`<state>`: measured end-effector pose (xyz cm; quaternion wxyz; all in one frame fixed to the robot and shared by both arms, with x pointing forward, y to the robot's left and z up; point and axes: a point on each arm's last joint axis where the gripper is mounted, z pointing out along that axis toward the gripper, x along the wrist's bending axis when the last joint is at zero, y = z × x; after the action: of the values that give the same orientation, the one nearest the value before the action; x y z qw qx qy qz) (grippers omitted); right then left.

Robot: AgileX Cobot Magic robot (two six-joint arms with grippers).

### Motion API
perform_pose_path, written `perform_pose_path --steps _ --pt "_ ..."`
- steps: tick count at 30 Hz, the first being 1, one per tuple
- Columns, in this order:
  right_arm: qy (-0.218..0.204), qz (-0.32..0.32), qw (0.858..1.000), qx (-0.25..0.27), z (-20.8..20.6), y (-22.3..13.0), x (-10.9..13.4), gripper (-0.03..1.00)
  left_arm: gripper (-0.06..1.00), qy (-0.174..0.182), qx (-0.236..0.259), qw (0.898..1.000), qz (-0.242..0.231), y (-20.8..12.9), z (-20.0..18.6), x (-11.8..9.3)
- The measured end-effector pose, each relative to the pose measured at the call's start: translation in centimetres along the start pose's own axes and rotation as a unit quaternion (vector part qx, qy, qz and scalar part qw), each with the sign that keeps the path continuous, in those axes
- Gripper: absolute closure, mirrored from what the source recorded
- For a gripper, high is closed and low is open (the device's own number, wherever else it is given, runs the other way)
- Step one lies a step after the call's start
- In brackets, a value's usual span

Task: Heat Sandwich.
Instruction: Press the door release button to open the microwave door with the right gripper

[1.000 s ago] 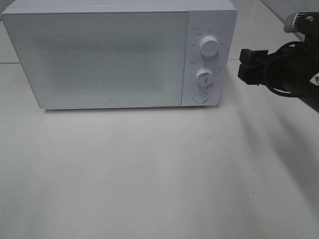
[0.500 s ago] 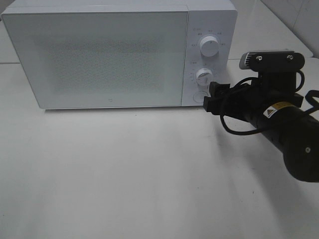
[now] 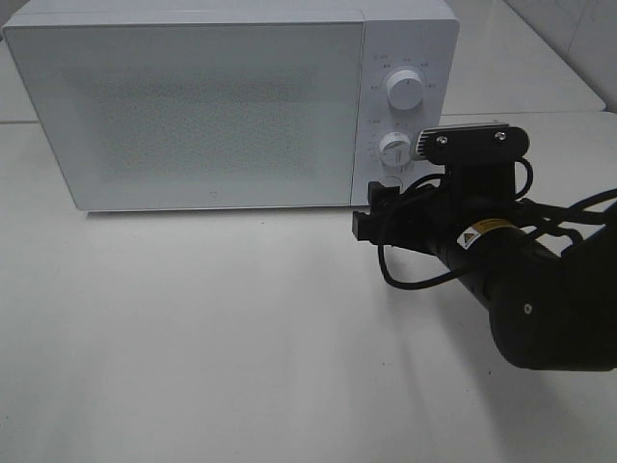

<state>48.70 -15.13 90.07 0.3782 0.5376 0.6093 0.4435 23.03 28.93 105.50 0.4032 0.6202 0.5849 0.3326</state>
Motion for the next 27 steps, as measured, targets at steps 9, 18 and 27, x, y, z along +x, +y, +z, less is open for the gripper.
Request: perform_pose_path --steps 9,18,27 --pt "-0.007 0.006 1.000 0.008 -0.04 -0.24 0.05 0.20 -0.03 0.000 0.000 1.000 0.000 0.00 0.00 0.00" --pt "-0.007 0.091 0.996 0.013 -0.01 -0.31 0.10 0.20 -0.03 0.000 0.000 1.000 0.000 0.00 0.00 0.00" --pt "-0.013 0.365 0.931 0.010 -0.01 -0.32 0.05 0.23 -0.03 0.000 0.000 1.000 0.000 0.00 0.00 0.00"
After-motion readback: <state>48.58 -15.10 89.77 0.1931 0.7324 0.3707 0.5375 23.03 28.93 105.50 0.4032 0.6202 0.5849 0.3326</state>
